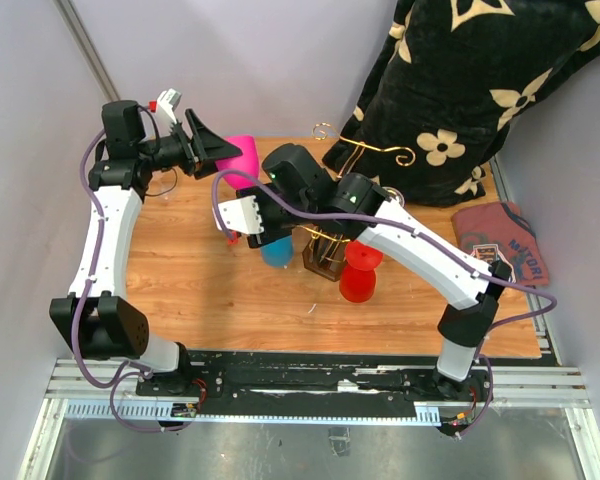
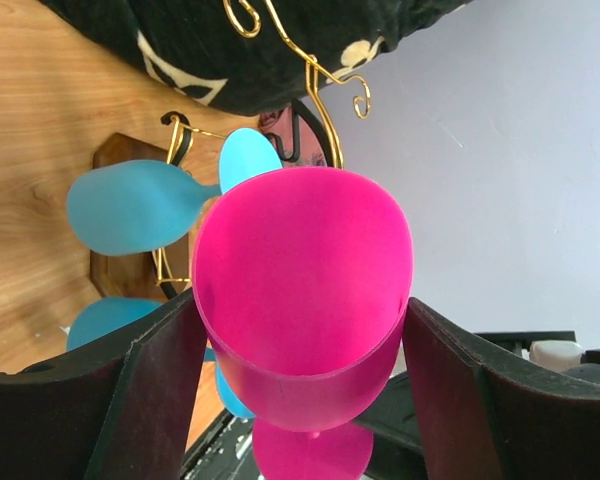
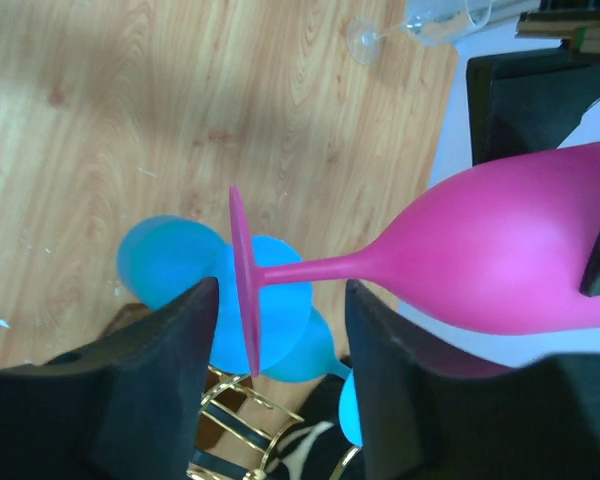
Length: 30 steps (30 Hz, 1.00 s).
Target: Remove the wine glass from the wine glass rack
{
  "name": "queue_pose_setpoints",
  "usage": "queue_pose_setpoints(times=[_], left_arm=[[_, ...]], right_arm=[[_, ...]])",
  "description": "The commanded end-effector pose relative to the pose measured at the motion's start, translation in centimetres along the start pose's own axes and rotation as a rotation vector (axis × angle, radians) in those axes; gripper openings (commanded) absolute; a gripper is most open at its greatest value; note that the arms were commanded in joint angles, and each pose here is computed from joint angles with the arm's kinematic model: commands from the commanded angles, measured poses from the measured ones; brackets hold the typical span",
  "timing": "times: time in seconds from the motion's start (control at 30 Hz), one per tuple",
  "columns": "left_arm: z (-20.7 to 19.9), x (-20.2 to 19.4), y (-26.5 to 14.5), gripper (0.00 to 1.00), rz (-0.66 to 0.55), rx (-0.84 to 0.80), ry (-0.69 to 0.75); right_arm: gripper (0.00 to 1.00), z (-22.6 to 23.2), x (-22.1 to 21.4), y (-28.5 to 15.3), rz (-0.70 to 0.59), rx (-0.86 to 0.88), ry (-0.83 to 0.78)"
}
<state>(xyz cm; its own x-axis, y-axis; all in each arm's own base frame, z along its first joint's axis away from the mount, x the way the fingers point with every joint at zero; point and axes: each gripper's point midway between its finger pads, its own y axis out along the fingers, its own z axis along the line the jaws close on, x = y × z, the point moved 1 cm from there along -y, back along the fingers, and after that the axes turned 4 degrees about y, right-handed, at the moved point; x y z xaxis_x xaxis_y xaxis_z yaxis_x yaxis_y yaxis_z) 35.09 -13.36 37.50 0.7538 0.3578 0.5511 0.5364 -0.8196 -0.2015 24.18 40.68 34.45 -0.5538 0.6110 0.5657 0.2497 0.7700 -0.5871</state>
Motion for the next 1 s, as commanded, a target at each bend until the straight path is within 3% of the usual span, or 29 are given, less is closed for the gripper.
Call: queue_pose_setpoints(times=[0.0, 0.1, 0.33, 0.5, 0.77, 0.97], left_arm=[[-2.1, 0.7, -1.0, 0.64, -0.009, -0.004, 0.087], [-2.1, 2.1, -2.0, 0.65, -0.052, 0.030, 0.117], [0.6, 5.6, -5.4, 0.66, -0.182, 0.141, 0.109], [5.3, 9.1, -8.2, 0.68, -0.323, 0.469, 0.179], [13.3, 10.9, -13.8, 0.66, -0.577, 0.957, 0.234], [16.9, 10.0, -15.7, 0.66, -0.718, 1.091, 0.309]], right_arm=[[0.69, -1.5, 1.5, -2.2, -0.049, -0.129, 0.017], [0.89, -1.9, 1.8, -4.1, -0.073, -0.188, 0.036], [1.00, -1.5, 2.7, -9.5, -0.176, -0.303, 0.070], [0.98, -1.0, 2.1, -11.9, -0.209, -0.377, 0.118], [0.99, 0.1, 0.2, -10.4, -0.204, -0.401, 0.195], [0.98, 0.8, -1.1, -9.3, -0.222, -0.401, 0.239]])
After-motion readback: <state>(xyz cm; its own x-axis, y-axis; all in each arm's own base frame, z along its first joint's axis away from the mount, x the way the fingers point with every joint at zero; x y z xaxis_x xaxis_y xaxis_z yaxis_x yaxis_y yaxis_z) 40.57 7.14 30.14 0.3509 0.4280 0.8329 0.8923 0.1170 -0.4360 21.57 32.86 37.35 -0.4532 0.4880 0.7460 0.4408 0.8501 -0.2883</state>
